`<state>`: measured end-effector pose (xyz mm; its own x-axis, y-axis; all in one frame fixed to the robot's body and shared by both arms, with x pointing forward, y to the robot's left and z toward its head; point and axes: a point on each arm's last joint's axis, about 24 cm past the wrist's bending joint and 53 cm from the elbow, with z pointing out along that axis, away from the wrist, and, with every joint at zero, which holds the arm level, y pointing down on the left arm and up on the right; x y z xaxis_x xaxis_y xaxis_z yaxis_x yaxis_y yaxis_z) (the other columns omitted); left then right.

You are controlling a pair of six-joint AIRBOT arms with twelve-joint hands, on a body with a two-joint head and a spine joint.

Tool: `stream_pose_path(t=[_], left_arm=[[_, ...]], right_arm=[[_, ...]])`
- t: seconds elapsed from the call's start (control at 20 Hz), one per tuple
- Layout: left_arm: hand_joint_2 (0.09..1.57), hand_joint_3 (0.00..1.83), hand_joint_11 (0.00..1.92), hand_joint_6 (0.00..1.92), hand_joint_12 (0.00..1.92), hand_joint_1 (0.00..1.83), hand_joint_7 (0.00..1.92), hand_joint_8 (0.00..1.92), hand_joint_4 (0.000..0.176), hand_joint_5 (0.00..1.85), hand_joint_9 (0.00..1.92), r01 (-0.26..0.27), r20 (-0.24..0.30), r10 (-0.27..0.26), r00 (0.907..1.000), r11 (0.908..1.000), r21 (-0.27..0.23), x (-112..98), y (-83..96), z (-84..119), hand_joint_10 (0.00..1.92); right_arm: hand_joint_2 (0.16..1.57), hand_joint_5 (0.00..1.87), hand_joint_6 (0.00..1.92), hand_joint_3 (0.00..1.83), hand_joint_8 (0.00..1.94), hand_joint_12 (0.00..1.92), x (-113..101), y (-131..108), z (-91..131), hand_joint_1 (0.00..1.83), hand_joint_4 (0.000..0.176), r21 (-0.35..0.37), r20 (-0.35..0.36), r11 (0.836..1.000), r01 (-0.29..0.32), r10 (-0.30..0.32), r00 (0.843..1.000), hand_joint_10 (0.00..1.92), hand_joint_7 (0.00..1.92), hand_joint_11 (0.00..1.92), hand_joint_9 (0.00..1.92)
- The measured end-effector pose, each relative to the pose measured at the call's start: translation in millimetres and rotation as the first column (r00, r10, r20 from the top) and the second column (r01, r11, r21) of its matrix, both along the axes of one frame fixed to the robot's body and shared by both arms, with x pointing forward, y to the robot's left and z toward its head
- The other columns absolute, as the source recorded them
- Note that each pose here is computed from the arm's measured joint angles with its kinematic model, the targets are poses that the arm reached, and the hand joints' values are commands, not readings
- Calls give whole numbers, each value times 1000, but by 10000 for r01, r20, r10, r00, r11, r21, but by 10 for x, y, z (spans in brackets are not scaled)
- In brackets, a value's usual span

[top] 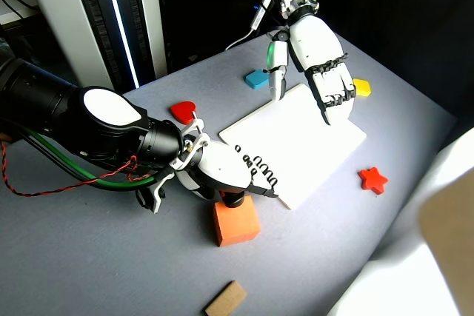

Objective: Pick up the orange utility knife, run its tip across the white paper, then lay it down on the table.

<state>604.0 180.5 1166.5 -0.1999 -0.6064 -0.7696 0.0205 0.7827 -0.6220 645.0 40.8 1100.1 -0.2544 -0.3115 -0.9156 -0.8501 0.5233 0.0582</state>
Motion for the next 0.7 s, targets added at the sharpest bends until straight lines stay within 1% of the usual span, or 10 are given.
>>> stream_pose_path(t=[0.05,0.1,0.15,0.2,0.25,0.3,0.35,0.45,0.6,0.7], left_arm=[[1311,0,0,3,645,65,139,2,0,37,144,-71,1,71,10000,10000,66,6,35,-19,6],[1307,0,0,8,687,79,164,8,0,54,167,-123,-65,124,9999,9999,51,6,52,-40,13],[1307,0,0,8,687,79,164,8,0,54,167,-139,-98,140,9999,9998,108,14,72,-59,13],[1308,0,0,6,666,98,155,3,0,54,163,-186,-131,187,9997,9998,91,13,85,-69,9],[1306,0,0,1,683,112,159,2,0,44,165,-236,-177,238,9996,9997,108,13,111,-95,8],[1306,0,0,1,683,112,159,2,0,44,165,-266,-246,268,9993,9996,89,10,120,-114,8],[1307,0,0,2,691,71,158,1,0,49,164,-247,-245,250,9994,9996,108,7,119,-119,6],[1303,0,0,0,703,78,165,4,0,43,173,-236,-248,239,9994,9997,114,7,117,-120,9],[1306,1,0,0,684,69,149,0,0,19,166,-219,-240,222,9995,9997,117,6,113,-119,3],[1303,0,0,4,688,87,149,3,0,21,165,-220,-243,222,9995,9997,109,7,113,-118,4]], right_arm=[[1256,637,1167,0,641,1391,-18,23,11,1092,0,63,-18,10000,37,-37,10000,802,559,0,394],[1316,599,1505,0,1575,1795,-26,34,17,1104,0,132,-81,9999,72,-70,9999,1527,660,230,441],[1316,599,1505,0,1575,1795,-36,52,21,1104,0,155,-78,9999,70,-69,9999,1527,660,230,441],[1180,573,1593,346,1749,1896,-34,54,25,1098,0,160,-63,9998,90,-89,9999,1842,658,468,587],[1102,1104,1908,328,1933,1920,-31,53,26,1438,0,178,-80,9998,112,-111,9999,1918,1220,1080,1182],[1102,1104,1908,328,1933,1920,-35,60,28,1438,0,209,-112,9997,125,-123,9999,1918,1220,1080,1182],[847,1328,1920,742,1941,1921,-28,66,51,1605,156,251,-98,9996,137,-134,9999,1921,1600,1705,1670],[920,1447,1921,630,1941,1921,3,62,83,1621,159,282,-10,9993,232,-232,9997,1921,1682,1789,1754],[1063,1496,1921,335,1941,1921,-3,83,149,1619,115,398,67,9988,294,-297,9995,1921,1707,1804,1786],[1108,1474,1921,284,1941,1921,-33,96,205,1606,120,426,182,9989,198,-206,9996,1921,1701,1799,1781]])
